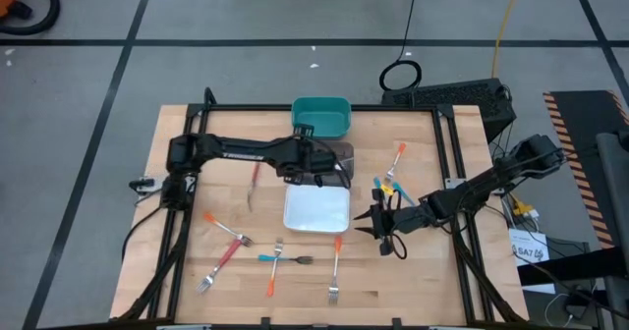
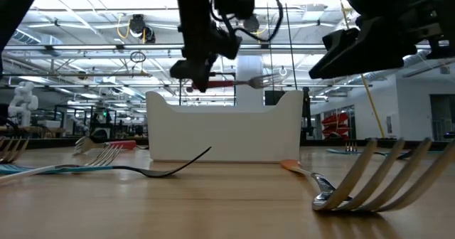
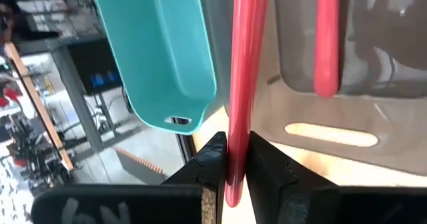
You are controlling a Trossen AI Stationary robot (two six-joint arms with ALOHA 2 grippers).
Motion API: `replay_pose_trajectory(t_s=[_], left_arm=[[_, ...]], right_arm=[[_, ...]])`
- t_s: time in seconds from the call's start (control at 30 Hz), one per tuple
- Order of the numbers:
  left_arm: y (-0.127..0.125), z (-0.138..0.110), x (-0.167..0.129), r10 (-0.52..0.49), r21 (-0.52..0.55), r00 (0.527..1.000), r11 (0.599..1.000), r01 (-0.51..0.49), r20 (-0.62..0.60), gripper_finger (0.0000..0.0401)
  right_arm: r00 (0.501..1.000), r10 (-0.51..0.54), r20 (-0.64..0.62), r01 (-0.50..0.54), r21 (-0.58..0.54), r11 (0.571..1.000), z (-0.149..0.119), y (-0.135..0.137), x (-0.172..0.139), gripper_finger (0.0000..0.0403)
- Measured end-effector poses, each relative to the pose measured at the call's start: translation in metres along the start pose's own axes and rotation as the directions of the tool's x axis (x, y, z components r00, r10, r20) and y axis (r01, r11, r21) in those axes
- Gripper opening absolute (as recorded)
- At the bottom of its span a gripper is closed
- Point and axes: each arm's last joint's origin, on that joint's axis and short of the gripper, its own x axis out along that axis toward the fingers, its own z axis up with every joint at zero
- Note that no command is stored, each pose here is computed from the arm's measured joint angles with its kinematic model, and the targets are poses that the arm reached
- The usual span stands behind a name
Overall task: Sort silverware by color (type)
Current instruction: Put the top right pink fork into the black bin, then put the top pink fork into the black bin
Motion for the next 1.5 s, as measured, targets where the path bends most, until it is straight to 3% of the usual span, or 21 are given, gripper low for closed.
replay_pose_trajectory(t_s=[0.17,0.4,1.03,1.13,1.37,1.5], left_arm=[[-0.012,0.008,0.021,-0.029,0.034,0.998,0.999,0.031,-0.058,0.0049],[-0.015,0.011,0.025,-0.032,0.037,0.997,0.999,0.034,-0.067,0.0049],[-0.002,0.006,0.037,-0.045,-0.077,0.996,0.996,0.039,-0.079,0.0051],[-0.001,0.006,0.037,-0.049,-0.1,0.996,0.994,0.042,-0.077,0.0071],[0.001,0.007,0.038,-0.048,-0.163,0.997,0.986,0.036,-0.068,0.0164],[0.001,0.009,0.033,-0.045,-0.183,0.997,0.982,0.034,-0.057,0.019]], right_arm=[[1.0,0.012,-0.013,-0.012,-0.002,1.0,-0.001,0.003,-0.002,0.0114],[1.0,0.024,-0.01,-0.024,-0.019,1.0,-0.001,0.006,-0.004,0.0114],[1.0,0.025,-0.009,-0.025,-0.02,0.999,-0.001,0.006,-0.004,0.0114],[1.0,0.025,-0.009,-0.026,-0.02,0.999,-0.001,0.006,-0.004,0.0114],[1.0,0.026,-0.009,-0.026,-0.02,0.999,-0.001,0.006,-0.004,0.0114],[1.0,0.026,-0.007,-0.026,-0.019,0.999,0.0,0.006,-0.004,0.0114]])
